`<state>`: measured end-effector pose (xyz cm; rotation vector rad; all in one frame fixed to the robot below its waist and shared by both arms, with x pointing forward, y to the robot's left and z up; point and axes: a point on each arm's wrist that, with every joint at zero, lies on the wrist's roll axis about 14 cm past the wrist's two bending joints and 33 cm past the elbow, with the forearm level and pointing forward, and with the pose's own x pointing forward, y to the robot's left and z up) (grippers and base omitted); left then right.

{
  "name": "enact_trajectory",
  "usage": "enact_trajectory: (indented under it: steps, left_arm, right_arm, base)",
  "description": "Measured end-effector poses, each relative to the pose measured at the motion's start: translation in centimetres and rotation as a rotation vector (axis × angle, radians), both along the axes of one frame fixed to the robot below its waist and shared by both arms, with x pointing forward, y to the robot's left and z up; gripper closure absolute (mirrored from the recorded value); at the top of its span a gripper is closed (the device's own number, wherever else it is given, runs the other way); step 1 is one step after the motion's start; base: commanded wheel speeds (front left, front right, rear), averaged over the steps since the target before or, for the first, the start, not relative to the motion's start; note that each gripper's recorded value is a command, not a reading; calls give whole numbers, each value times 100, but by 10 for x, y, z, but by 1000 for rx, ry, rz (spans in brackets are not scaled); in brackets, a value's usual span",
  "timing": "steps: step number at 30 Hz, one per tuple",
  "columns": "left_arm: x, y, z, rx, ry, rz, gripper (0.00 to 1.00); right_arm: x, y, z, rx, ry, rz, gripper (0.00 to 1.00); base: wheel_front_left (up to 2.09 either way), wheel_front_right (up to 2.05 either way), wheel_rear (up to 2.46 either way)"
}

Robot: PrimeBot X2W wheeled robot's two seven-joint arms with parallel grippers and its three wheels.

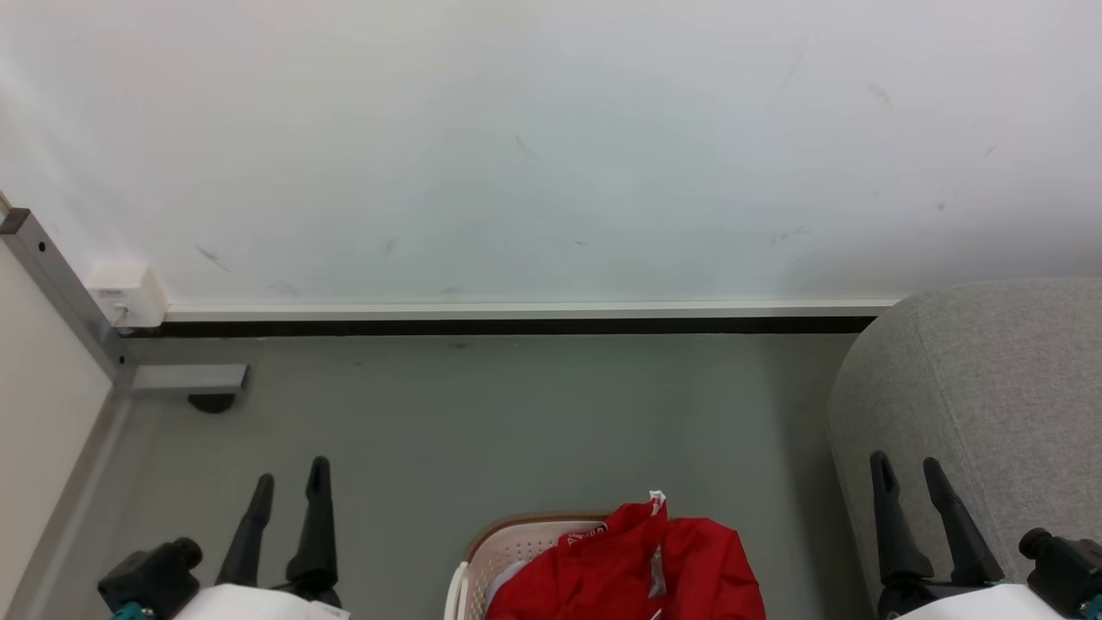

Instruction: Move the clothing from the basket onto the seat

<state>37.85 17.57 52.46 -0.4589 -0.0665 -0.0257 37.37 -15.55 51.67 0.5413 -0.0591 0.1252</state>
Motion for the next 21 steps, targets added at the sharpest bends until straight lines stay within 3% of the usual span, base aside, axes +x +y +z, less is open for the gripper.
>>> enact_trajectory:
  steps: [21]
  left_arm:
    - [-3, -6, 5, 203, -45, -8, 0]
  right_arm:
    - [-4, 10, -4, -199, -23, 22, 0]
  base:
    - [0, 0, 0]
